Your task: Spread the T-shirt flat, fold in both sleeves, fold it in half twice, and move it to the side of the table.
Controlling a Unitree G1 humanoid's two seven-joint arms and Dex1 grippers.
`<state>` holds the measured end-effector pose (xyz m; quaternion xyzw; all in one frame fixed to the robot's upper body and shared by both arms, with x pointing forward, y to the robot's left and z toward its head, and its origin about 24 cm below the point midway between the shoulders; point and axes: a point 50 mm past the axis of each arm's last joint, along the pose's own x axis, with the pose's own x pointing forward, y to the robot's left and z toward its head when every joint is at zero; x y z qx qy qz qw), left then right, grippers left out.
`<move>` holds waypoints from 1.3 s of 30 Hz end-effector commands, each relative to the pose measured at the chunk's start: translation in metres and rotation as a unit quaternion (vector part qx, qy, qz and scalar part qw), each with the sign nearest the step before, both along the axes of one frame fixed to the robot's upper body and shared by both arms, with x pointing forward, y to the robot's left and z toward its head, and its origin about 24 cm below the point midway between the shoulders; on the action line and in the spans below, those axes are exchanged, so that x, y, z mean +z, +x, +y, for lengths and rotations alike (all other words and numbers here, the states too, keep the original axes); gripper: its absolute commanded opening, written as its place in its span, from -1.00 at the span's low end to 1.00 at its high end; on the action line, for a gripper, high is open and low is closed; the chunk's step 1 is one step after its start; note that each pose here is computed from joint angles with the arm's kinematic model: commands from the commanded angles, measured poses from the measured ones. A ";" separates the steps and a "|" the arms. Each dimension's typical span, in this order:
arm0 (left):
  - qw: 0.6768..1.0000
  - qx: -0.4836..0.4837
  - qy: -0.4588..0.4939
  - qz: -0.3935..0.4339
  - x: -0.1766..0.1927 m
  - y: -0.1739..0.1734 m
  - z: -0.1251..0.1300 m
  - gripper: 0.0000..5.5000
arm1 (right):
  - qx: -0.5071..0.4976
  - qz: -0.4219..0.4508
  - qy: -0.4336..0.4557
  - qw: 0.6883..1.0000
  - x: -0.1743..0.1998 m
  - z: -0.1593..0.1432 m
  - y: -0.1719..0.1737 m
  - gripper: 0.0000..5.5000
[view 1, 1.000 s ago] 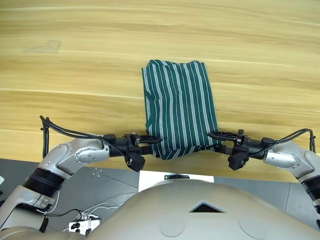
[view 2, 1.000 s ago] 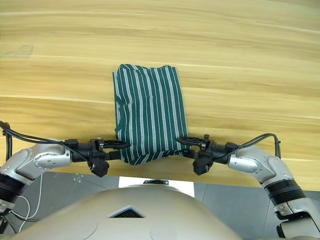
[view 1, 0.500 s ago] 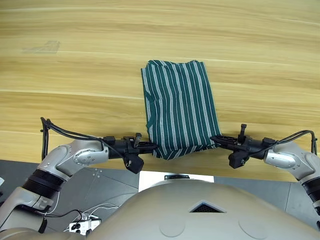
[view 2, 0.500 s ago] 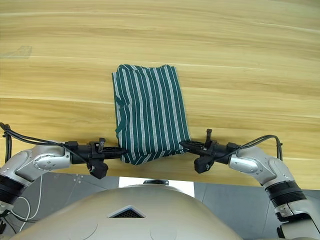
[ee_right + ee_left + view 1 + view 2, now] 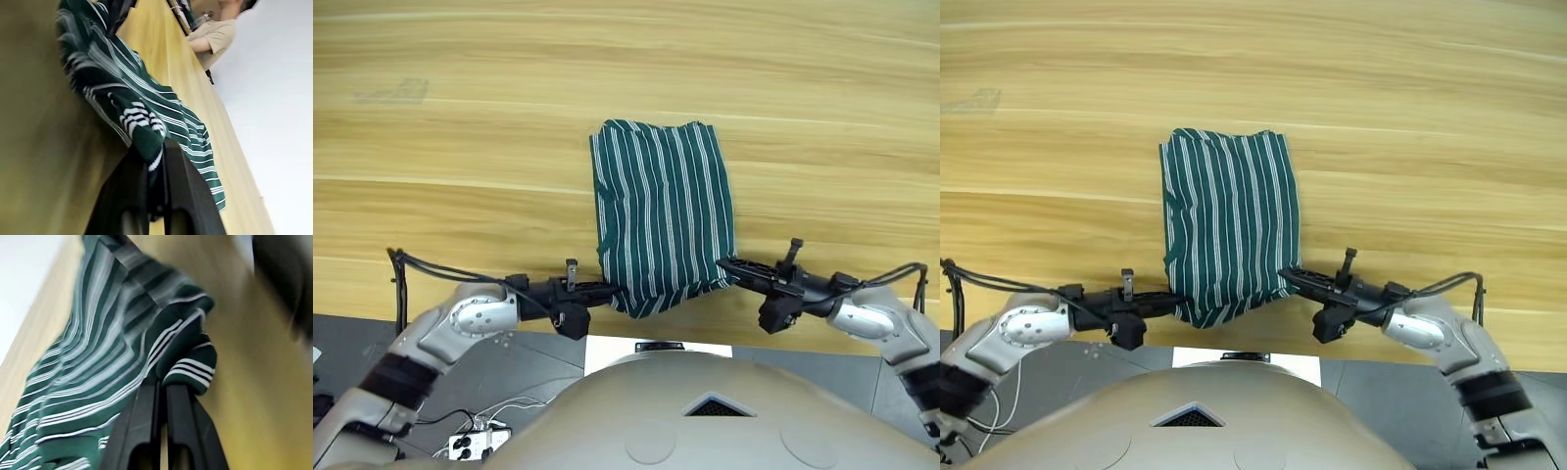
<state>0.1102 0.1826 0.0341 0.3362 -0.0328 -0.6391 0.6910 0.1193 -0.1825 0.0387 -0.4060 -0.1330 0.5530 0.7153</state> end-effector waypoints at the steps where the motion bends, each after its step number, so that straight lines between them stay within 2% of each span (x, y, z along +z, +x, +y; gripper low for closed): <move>1: 0.999 0.046 -0.013 0.023 0.008 -0.015 0.010 -1.00 | -0.011 0.049 -0.045 0.998 -0.001 -0.015 -0.017 -0.95; 4: 0.997 0.054 -0.032 0.035 0.015 -0.028 0.009 -1.00 | 0.012 0.090 -0.068 0.994 0.000 -0.016 -0.034 -0.95; 8: 0.996 0.067 -0.059 0.025 0.022 -0.016 0.006 -1.00 | 0.013 0.072 -0.055 0.996 0.006 -0.007 -0.025 -0.95; 12: 0.979 0.156 -0.124 0.036 0.015 0.020 0.004 -1.00 | -0.050 0.019 0.077 0.996 0.025 0.017 0.019 -0.95; 17: 0.946 0.227 -0.219 0.082 0.014 0.060 -0.010 -1.00 | -0.146 0.008 0.161 0.976 0.034 0.028 0.078 -0.95; 22: 0.902 0.324 -0.249 0.140 0.001 0.103 -0.013 -1.00 | -0.216 0.031 0.194 0.956 0.026 0.038 0.119 -0.95; 27: 0.854 0.396 -0.276 0.194 -0.012 0.138 -0.018 -1.00 | -0.272 0.048 0.173 0.946 0.004 0.046 0.150 -0.95; 29: 0.835 0.426 -0.279 0.209 -0.019 0.145 -0.015 -0.85 | -0.289 0.057 0.167 0.941 -0.002 0.048 0.161 -0.95; 30: 0.825 0.440 -0.281 0.217 -0.022 0.146 -0.013 -0.78 | -0.295 0.062 0.163 0.940 -0.005 0.050 0.166 -0.82; 32: 0.809 0.457 -0.289 0.233 -0.026 0.144 -0.012 -0.68 | -0.303 0.075 0.158 0.937 -0.011 0.056 0.174 -0.72; 39: 0.781 0.482 -0.299 0.262 -0.036 0.124 -0.011 -0.36 | -0.336 0.103 0.177 0.919 -0.017 0.071 0.196 -0.35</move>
